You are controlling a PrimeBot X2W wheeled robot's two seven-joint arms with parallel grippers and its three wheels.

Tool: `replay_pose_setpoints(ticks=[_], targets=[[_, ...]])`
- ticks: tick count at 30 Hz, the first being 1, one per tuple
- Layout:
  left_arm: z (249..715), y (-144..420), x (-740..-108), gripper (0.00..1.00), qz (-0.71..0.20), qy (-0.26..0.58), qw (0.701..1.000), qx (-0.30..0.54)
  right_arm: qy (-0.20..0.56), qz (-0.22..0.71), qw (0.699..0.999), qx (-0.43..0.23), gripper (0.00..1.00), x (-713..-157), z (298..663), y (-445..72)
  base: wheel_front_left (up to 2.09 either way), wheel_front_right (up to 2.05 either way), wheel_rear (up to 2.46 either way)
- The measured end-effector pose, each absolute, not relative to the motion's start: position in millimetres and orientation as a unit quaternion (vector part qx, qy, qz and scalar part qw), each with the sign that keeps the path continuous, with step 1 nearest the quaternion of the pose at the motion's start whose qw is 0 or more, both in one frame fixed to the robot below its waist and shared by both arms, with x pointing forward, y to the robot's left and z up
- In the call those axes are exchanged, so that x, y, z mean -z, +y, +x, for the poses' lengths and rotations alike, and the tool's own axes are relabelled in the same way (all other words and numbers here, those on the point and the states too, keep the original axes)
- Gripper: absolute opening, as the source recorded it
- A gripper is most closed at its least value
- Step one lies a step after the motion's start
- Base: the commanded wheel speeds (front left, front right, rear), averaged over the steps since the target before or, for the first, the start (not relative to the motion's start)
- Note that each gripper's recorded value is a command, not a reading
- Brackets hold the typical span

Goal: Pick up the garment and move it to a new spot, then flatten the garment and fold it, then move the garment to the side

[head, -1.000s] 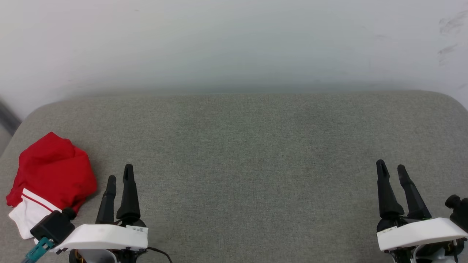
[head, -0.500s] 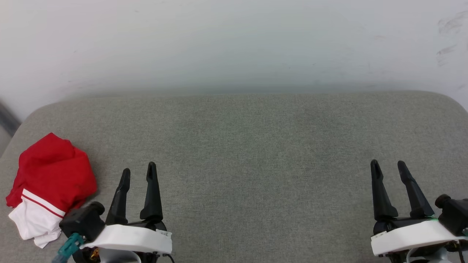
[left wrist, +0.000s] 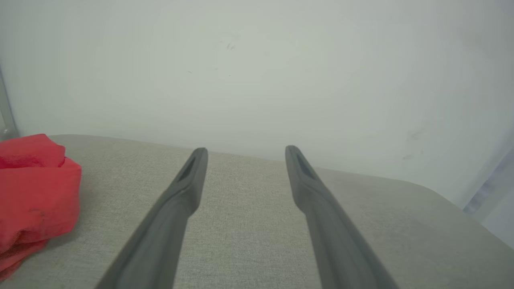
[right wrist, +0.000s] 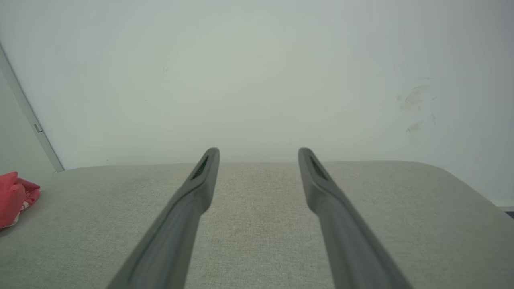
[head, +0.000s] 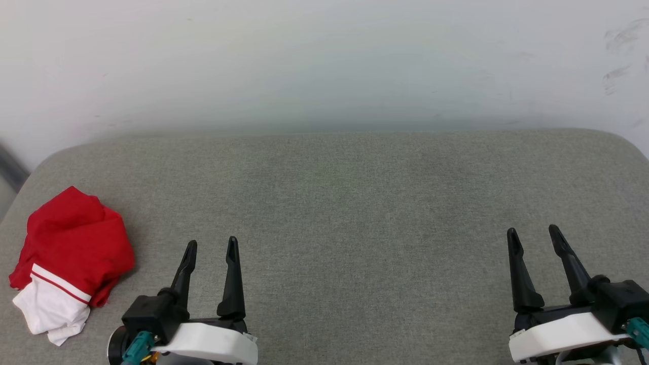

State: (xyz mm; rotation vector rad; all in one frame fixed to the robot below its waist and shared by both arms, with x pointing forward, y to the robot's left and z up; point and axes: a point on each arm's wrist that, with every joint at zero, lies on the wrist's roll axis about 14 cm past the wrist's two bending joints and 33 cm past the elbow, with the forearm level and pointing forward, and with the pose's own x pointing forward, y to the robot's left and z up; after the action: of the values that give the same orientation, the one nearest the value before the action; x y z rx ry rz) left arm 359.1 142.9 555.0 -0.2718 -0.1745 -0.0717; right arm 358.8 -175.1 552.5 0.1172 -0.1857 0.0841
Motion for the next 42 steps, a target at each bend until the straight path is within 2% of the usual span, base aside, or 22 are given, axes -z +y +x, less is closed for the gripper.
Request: replay_pose_setpoints(ticks=[9, 42], targets=[[355.1, 131.1, -551.3, 1.00, -0.079, -0.088, 0.992, 0.050, -0.101, 0.018, 0.994, -0.048, 1.00, -554.4, 355.8, -171.3, 0.00, 0.00, 0.00], [345.4, 127.0, -542.1, 1.00, -0.061, -0.094, 0.991, 0.071, -0.117, -0.018, 0.992, -0.034, 1.00, -554.7, 346.1, -181.2, 0.00, 0.00, 0.00]])
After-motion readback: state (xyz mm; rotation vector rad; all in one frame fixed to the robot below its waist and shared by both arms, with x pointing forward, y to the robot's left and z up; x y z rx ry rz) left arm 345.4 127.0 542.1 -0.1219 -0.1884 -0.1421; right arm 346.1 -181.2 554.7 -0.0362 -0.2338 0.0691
